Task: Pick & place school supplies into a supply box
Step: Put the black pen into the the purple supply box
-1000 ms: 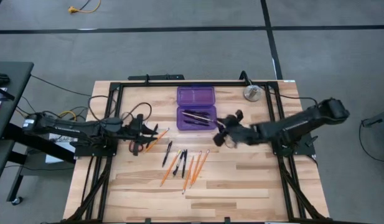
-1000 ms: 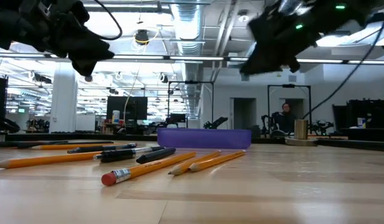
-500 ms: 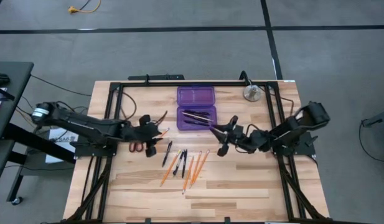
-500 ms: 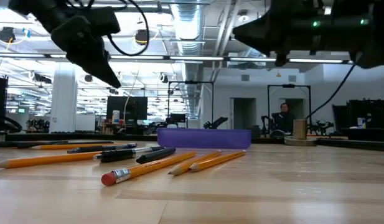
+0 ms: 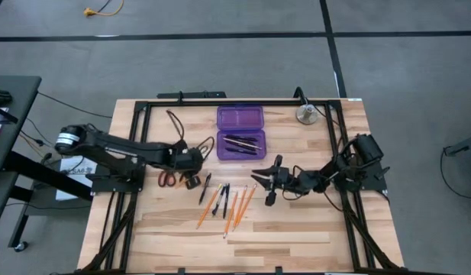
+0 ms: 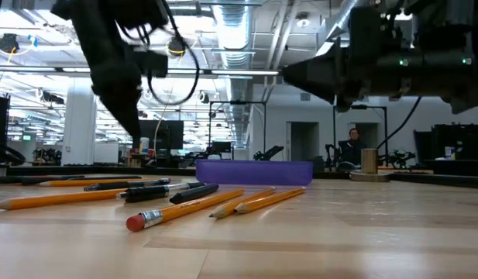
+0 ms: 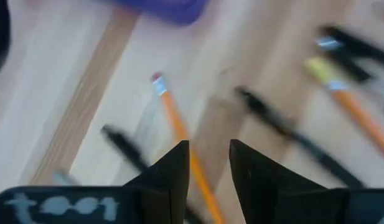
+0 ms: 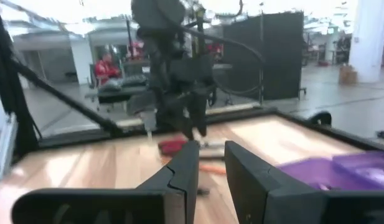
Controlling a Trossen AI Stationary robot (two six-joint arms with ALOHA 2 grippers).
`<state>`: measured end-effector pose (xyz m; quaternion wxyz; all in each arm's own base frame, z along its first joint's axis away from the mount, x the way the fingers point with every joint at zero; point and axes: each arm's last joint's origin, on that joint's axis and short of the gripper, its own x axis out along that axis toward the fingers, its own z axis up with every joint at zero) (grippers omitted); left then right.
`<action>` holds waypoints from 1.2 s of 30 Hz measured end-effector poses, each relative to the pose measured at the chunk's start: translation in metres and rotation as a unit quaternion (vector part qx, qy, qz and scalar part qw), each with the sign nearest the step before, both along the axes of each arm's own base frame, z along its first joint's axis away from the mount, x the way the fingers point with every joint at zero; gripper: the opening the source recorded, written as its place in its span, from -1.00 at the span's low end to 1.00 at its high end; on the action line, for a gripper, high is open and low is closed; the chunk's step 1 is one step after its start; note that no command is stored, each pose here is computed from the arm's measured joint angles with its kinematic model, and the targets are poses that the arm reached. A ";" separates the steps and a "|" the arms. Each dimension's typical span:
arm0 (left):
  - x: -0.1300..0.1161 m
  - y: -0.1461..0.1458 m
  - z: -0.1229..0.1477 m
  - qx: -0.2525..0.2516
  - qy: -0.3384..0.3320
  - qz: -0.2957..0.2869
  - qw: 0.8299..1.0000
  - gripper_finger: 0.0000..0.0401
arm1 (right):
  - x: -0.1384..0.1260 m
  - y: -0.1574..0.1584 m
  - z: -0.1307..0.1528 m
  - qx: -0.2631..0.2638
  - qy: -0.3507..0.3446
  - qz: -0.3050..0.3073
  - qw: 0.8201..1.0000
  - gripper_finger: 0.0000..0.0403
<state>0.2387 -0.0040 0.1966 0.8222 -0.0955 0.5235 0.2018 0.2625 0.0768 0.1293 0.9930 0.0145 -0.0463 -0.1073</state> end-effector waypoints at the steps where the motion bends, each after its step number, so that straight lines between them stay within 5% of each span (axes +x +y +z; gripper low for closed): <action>1: -0.001 0.004 -0.003 0.002 0.014 0.018 1.000 -0.48 | 0.000 0.001 0.000 0.001 -0.002 0.002 1.000 -0.64; 14: -0.008 0.062 -0.027 -0.005 0.095 0.175 0.980 -0.48 | -0.002 0.008 0.001 -0.003 -0.002 0.016 1.000 -0.64; 36: 0.002 0.060 -0.051 -0.060 0.133 0.144 0.979 -0.48 | -0.002 0.008 0.000 -0.005 0.001 0.017 1.000 -0.64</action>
